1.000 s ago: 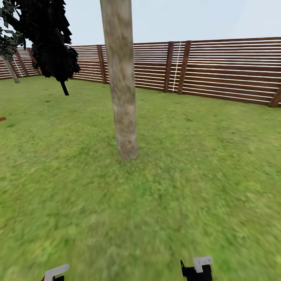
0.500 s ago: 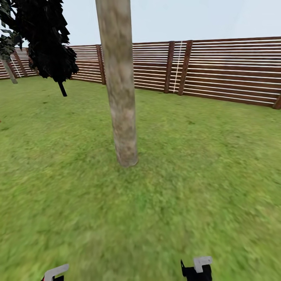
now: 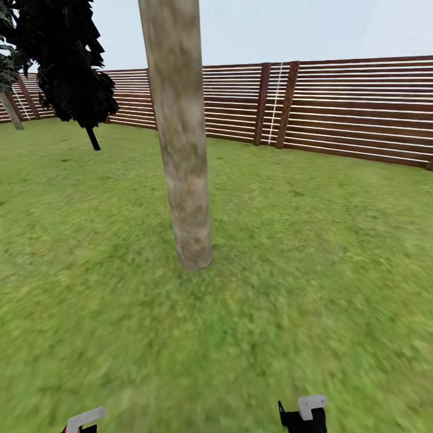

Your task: In the garden, pick up the pesticide atomizer on the floor and spray pesticide onto both trees until each tree trunk is fully covered.

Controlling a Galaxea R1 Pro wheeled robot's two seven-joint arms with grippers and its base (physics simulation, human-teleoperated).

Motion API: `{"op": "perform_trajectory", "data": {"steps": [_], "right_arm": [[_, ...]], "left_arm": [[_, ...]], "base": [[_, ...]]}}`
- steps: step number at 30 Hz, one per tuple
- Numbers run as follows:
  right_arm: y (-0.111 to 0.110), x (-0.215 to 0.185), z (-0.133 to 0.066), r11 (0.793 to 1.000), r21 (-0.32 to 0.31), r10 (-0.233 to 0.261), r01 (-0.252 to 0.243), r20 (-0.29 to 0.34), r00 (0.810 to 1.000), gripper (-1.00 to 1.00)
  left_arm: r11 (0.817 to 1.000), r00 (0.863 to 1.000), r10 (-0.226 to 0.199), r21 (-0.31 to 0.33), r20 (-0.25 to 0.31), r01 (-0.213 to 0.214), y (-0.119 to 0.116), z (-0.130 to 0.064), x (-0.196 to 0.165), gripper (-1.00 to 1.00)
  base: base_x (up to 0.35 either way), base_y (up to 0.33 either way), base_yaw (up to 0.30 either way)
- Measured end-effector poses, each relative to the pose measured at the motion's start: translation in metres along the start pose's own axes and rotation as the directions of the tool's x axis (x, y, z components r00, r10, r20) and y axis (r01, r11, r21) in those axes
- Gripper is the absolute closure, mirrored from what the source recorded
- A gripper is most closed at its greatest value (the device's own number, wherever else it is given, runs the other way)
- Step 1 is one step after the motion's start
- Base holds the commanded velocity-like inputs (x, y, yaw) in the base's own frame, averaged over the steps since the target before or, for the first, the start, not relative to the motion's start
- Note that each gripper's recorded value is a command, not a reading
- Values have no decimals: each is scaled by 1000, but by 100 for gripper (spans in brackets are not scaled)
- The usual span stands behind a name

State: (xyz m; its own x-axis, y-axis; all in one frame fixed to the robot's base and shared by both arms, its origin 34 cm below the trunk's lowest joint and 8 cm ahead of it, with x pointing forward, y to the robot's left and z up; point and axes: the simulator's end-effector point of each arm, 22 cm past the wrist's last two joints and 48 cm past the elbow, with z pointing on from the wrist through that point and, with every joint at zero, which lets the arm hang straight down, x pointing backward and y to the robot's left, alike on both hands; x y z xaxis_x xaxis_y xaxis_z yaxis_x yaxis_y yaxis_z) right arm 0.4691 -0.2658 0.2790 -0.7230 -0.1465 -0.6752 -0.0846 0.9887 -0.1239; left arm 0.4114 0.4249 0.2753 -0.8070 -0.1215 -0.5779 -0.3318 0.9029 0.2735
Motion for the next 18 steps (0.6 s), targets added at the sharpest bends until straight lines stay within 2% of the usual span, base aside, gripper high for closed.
{"op": "perform_trajectory", "data": {"steps": [18], "right_arm": [[-10, 1, 0, 1000, 16, -2, 2, -1, 1000, -100]], "left_arm": [[1000, 1000, -1, 4, -2, 1, -3, -1, 2, 100]], "base": [[340, 8, 0]]}}
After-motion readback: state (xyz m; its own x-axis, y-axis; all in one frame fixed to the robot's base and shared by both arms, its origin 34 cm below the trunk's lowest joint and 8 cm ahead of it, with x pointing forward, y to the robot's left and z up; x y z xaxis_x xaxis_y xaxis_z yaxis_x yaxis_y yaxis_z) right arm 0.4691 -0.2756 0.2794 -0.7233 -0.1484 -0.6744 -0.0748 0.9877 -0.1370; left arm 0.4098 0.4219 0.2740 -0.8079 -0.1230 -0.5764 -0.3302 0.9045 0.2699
